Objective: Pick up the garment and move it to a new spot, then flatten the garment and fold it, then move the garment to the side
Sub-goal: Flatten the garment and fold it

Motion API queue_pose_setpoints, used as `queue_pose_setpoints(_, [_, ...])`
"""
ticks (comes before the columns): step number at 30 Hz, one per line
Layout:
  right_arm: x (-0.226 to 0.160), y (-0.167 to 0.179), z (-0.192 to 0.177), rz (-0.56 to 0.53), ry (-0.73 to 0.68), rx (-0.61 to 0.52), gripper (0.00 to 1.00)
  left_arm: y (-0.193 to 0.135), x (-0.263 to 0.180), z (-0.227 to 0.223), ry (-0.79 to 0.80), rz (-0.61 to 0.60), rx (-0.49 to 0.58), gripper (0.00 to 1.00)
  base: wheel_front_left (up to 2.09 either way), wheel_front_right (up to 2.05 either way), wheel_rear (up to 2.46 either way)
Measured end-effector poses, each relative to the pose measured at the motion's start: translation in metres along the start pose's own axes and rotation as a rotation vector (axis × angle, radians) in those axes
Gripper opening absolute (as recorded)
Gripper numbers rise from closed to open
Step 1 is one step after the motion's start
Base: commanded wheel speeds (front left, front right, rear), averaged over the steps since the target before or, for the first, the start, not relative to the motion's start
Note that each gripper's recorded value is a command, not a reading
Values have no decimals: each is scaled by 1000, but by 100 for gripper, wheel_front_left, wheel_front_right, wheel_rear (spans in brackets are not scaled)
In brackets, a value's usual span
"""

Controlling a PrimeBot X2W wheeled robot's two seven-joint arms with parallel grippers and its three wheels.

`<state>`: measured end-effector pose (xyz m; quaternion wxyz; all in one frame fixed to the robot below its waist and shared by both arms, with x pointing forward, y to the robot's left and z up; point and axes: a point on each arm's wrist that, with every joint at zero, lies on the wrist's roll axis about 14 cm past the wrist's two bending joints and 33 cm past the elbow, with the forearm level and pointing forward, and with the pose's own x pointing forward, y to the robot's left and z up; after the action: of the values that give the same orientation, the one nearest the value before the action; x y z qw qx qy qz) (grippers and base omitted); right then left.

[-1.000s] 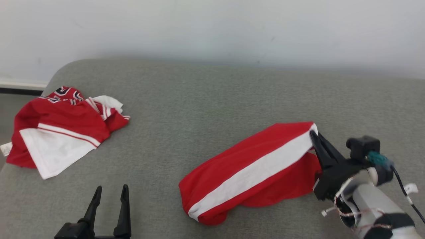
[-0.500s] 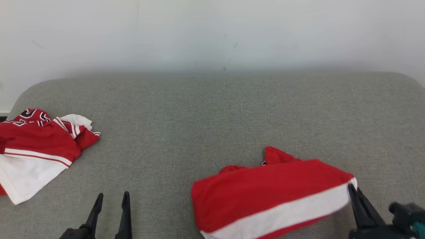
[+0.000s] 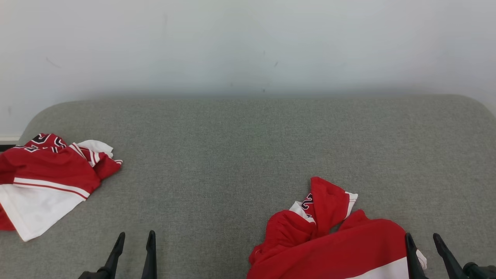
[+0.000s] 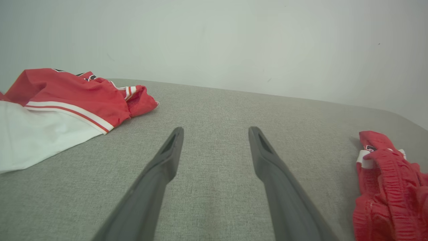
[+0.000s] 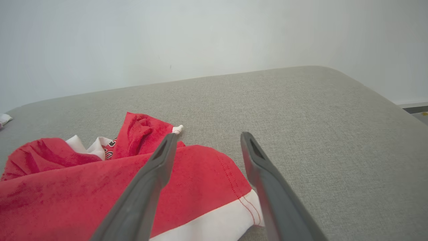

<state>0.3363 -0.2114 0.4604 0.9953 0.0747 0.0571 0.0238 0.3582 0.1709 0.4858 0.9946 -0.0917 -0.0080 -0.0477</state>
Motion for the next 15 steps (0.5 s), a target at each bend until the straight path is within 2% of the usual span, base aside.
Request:
queue_pose_setpoints(8, [0,17,23,21,-107,4,100,-2,-5,3,-7,-8,6,100,0,0,0])
queue_pose_setpoints(15, [-3,26,20,27,-108,22,100,-45,-9,-16,52,-148,8,100,0,0,0])
